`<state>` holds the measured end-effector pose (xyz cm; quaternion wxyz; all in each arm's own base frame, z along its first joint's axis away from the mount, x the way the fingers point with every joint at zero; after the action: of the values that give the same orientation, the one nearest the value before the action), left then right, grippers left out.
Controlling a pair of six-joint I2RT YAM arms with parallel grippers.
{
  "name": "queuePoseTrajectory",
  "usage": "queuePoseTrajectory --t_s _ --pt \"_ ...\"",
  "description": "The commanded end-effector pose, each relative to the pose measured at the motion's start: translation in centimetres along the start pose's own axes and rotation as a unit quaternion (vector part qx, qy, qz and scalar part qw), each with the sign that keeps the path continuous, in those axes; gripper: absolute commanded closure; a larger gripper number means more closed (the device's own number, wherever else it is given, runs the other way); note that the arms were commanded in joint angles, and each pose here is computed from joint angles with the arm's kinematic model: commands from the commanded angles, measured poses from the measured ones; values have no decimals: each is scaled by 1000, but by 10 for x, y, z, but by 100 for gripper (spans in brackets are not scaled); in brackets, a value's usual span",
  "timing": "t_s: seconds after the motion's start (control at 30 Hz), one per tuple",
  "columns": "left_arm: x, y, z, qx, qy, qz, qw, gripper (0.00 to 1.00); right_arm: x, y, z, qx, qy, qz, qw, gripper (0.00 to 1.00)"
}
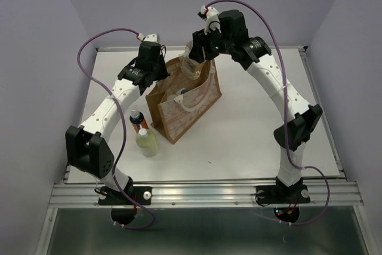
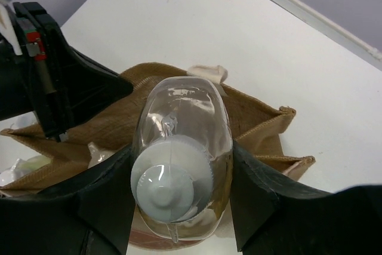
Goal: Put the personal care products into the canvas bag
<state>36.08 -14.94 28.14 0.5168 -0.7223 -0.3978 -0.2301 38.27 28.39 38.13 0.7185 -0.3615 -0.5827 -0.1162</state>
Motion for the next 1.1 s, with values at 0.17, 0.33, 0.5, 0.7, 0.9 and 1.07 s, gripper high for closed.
queuePoseTrajectory --t_s 0.17,0.33,0.5,0.7,0.9,1.07 --pt "17 -18 -5 -12 1 -36 999 100 17 -19 11 1 -27 -43 999 99" --pt "19 -19 -6 -13 2 -39 999 100 -6 -2 16 -5 -41 3 999 99" --pt "18 -20 -5 -12 1 -40 999 100 -21 11 18 -1 -41 27 999 99" --pt "19 -22 -5 -15 0 -42 999 100 -45 29 23 25 -34 59 997 99" --pt "18 -24 -7 -20 1 -43 999 100 -66 45 19 28 -32 88 995 99" --pt "15 -25 -9 -22 3 -43 999 100 -79 58 15 21 -32 105 994 99"
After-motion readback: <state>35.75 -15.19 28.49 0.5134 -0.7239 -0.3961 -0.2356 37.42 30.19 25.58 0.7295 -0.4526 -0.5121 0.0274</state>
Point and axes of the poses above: each gripper's point midway between its finger pads, its own y axis out along the fingers, its own z axis along the line the jaws close on, x = y × z, the point moved 7 cm from there along -y, back along the fingers, and after that the axes turned 7 degrees about -y, right-handed, at the moved point
